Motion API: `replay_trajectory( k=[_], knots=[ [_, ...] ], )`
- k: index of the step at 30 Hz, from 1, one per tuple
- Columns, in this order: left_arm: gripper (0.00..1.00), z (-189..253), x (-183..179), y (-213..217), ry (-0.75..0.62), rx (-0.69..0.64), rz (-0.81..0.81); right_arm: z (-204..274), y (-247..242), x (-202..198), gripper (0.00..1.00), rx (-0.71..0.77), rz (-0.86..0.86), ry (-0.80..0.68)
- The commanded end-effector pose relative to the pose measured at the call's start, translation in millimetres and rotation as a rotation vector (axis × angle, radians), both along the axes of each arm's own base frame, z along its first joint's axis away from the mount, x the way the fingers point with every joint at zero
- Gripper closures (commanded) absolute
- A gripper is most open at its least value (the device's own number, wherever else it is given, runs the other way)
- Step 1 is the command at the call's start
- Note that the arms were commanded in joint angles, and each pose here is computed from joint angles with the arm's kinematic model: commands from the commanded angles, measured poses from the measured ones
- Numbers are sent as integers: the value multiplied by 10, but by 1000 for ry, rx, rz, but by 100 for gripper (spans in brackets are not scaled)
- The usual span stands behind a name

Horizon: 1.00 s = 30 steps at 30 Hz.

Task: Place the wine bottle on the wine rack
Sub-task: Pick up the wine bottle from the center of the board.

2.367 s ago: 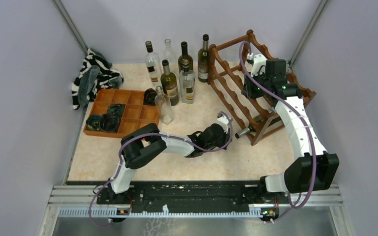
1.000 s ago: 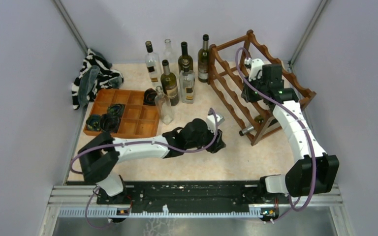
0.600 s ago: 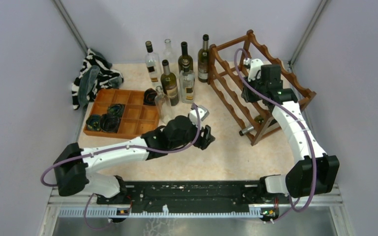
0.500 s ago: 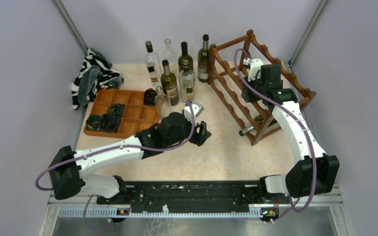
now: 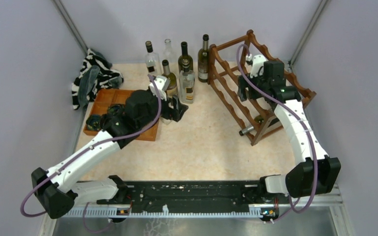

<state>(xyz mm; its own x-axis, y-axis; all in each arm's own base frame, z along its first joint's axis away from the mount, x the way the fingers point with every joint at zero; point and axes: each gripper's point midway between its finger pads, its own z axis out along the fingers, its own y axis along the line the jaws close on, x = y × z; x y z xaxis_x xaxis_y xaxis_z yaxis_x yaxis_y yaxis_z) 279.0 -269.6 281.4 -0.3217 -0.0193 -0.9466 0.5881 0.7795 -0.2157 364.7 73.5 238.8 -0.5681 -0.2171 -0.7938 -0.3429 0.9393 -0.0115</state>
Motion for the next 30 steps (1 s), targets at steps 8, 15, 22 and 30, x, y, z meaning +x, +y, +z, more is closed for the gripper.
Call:
replay_trajectory(
  k=[8, 15, 22, 30],
  knots=[
    [5, 593, 230, 591, -100, 112, 154, 1453, 204, -295, 18, 39, 199, -376],
    [2, 523, 471, 907, -73, 171, 246, 1568, 764, -887, 6, 177, 614, -465],
    [1, 208, 745, 1023, 24, 224, 281, 1342, 1000, -1154, 5, 299, 801, -396],
    [2, -24, 890, 973, 69, 273, 248, 1205, 1012, -1167, 5, 316, 803, -373]
  ],
)
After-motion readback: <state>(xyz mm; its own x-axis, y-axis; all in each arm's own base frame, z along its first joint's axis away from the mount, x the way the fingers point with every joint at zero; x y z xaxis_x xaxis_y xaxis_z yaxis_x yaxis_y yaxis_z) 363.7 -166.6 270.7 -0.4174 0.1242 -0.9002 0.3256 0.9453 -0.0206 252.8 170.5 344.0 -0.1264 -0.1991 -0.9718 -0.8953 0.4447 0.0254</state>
